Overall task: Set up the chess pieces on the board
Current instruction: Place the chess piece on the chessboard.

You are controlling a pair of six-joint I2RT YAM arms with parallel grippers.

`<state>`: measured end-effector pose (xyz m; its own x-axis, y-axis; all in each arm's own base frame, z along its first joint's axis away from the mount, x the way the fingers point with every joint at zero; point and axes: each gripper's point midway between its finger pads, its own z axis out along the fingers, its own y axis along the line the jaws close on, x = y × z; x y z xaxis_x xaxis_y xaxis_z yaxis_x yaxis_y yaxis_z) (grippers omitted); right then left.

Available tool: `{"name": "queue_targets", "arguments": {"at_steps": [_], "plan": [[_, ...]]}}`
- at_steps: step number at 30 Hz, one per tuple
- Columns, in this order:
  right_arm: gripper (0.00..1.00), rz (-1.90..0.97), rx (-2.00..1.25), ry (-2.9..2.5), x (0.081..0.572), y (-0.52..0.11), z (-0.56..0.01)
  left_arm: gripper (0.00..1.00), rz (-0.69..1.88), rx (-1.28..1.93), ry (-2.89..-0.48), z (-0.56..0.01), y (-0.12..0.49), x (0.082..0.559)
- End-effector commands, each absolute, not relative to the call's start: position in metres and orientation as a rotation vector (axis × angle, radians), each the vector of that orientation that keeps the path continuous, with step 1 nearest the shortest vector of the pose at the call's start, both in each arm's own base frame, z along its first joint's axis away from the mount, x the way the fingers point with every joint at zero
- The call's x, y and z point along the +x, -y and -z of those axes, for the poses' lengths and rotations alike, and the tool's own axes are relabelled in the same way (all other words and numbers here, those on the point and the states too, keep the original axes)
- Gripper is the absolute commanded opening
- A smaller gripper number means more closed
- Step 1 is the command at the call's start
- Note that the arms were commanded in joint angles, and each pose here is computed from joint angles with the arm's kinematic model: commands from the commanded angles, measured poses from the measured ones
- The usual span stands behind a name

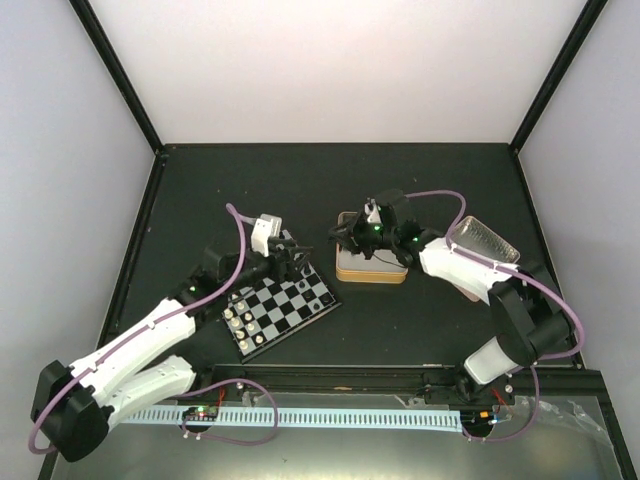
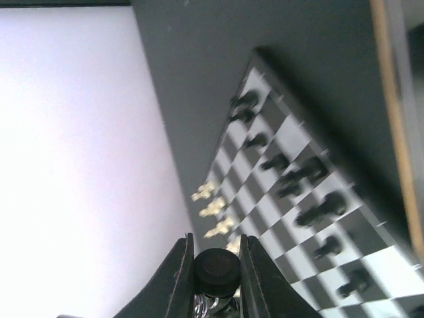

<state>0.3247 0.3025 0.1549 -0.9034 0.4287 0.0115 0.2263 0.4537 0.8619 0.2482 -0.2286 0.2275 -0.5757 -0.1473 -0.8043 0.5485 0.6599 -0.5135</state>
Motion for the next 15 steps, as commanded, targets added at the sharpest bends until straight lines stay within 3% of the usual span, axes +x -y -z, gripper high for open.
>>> {"name": "queue_targets", "arguments": {"at_steps": [1, 9, 15], "plan": [[0.09, -1.753, 0.624, -2.389, 0.307, -0.327, -0.2, 0.68, 1.09, 0.333, -1.907, -0.244, 0.243, 0.246], [0.09, -1.949, 0.709, -2.417, 0.281, -0.352, -0.207, 0.49, 1.069, 0.333, -1.901, -0.24, 0.246, 0.252], [0.09, -1.983, 0.754, -2.434, 0.274, -0.357, -0.21, 0.44, 0.98, 0.364, -1.899, -0.236, 0.243, 0.254]]}}
